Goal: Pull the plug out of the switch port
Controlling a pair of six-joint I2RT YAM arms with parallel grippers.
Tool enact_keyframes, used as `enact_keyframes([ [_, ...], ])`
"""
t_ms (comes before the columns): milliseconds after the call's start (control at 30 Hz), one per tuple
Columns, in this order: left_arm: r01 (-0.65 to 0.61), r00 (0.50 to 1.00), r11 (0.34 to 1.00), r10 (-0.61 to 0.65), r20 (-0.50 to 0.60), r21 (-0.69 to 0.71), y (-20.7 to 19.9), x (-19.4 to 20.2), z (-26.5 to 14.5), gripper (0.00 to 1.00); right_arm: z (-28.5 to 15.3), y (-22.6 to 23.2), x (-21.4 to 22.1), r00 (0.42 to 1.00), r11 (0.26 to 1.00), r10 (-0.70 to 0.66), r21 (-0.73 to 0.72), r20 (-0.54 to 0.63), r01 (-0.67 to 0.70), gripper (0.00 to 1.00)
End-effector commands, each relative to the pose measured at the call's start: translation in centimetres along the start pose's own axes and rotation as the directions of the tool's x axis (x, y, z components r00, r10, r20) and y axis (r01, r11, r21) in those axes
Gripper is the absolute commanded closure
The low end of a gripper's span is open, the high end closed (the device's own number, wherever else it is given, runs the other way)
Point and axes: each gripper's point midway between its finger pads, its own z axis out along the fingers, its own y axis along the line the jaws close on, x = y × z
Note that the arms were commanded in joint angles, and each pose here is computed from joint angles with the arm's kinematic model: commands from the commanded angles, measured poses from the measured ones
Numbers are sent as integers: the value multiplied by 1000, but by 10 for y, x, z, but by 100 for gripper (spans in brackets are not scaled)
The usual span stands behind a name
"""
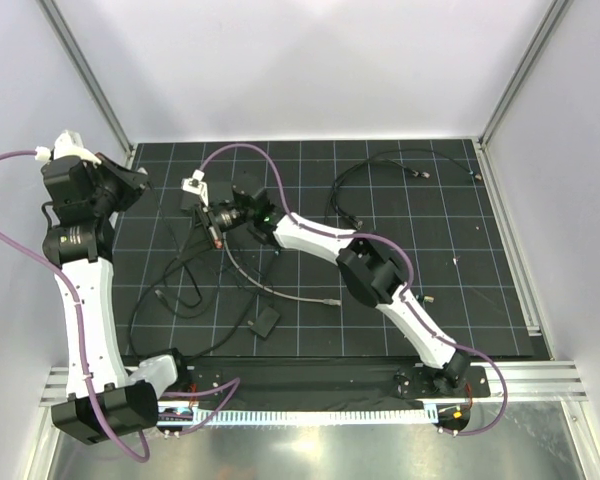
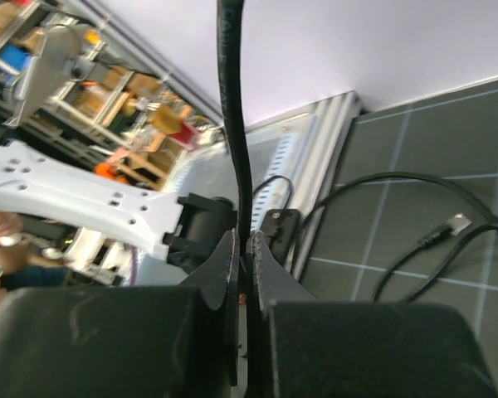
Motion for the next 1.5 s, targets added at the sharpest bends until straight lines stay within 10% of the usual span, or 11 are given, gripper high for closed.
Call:
enact_keyframes([
  [0, -24, 998, 1000, 23, 62, 17, -14, -19, -20, 98, -2, 33, -38, 982, 974, -188, 132, 3, 186, 99],
  [233, -90, 991, 992, 98, 87, -92, 3, -24, -40, 35, -7, 38, -65, 987, 966, -81, 255, 140, 43, 99],
  [433, -105, 981, 979, 131, 144, -175, 20, -22, -62, 13, -15, 67, -86, 968, 962, -21, 270, 251, -49, 99],
  [700, -81, 947, 943, 174, 270, -322, 48, -30, -100, 11, -19, 178, -149, 927, 996, 44, 55, 372, -70, 99],
  [1100, -97, 948, 950, 179, 264, -295, 48, -16, -107, 11, -100, 314, -247, 823, 972, -195, 217, 534, 90, 99],
  [1467, -134, 980, 980, 153, 126, -150, 32, 12, -79, 11, -408, 254, -284, 560, 818, -355, 538, 749, -202, 99],
])
